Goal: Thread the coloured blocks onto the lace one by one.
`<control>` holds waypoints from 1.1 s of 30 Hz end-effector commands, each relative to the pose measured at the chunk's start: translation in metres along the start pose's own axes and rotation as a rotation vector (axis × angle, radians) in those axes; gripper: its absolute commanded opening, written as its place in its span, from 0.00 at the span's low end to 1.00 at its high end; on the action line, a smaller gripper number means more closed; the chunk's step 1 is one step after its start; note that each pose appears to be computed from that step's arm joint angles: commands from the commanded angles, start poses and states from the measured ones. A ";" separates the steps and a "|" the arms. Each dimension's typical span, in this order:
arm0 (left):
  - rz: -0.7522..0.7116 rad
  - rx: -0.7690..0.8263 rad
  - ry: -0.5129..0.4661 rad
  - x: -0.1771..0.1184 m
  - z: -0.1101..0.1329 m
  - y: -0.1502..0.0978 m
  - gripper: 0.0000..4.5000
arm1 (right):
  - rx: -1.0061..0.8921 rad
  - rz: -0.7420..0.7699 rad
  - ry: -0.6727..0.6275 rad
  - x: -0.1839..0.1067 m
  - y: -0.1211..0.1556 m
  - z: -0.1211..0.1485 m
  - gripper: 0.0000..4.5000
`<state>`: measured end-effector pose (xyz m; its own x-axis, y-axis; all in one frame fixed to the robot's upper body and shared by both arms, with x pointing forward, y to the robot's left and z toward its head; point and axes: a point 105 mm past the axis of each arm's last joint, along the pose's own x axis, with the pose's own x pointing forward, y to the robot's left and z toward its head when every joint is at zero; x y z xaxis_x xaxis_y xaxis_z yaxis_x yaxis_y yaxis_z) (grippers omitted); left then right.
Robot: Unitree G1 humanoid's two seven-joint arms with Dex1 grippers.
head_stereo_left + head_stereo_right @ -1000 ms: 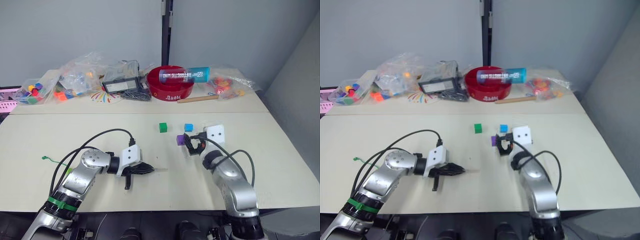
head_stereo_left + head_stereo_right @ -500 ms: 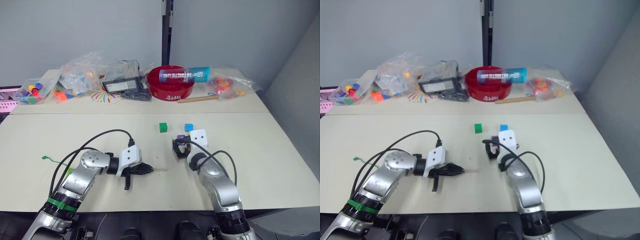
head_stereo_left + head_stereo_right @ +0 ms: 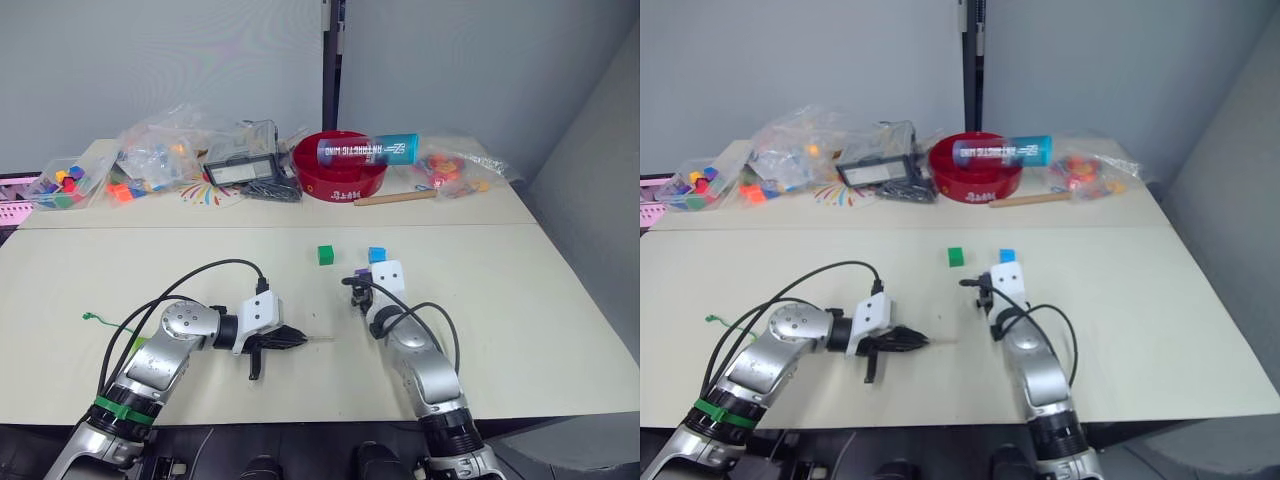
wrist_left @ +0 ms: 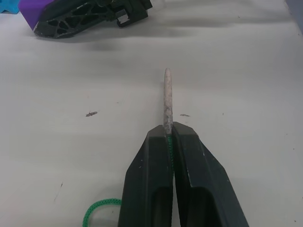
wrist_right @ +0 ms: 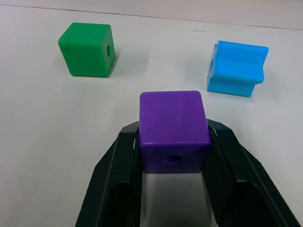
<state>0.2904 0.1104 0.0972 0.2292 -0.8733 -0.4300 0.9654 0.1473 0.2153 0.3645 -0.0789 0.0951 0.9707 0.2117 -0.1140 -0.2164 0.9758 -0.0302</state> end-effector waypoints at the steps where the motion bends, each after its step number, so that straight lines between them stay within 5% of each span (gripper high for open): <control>1: 0.008 0.026 -0.014 -0.004 0.006 0.001 0.00 | 0.009 -0.006 -0.091 -0.008 0.001 0.023 0.27; 5: 0.011 0.028 -0.014 -0.006 0.006 0.003 0.00 | 0.027 0.073 -0.117 -0.043 0.020 0.029 0.27; 10: 0.010 0.031 -0.014 -0.007 0.007 0.005 0.00 | 0.004 0.150 0.001 -0.085 0.036 0.007 0.27; 19: -0.011 0.029 0.000 -0.009 0.007 0.004 0.00 | 0.082 0.158 0.183 -0.093 0.042 -0.033 0.27; 20: -0.010 0.028 0.002 -0.010 0.006 0.004 0.00 | 0.086 0.161 0.165 -0.093 0.043 -0.030 0.50; 26: -0.004 0.021 0.007 -0.011 0.003 0.003 0.00 | 0.035 0.251 0.031 -0.101 0.031 0.004 0.96; 33: 0.020 0.014 0.006 -0.014 0.001 0.005 0.00 | -0.160 0.667 -0.018 -0.123 0.020 0.035 1.00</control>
<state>0.2908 0.1205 0.0983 0.2317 -0.8621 -0.4506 0.9657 0.1481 0.2132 0.2535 -0.0890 0.1291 0.7094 0.6800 -0.1852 -0.7024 0.7039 -0.1062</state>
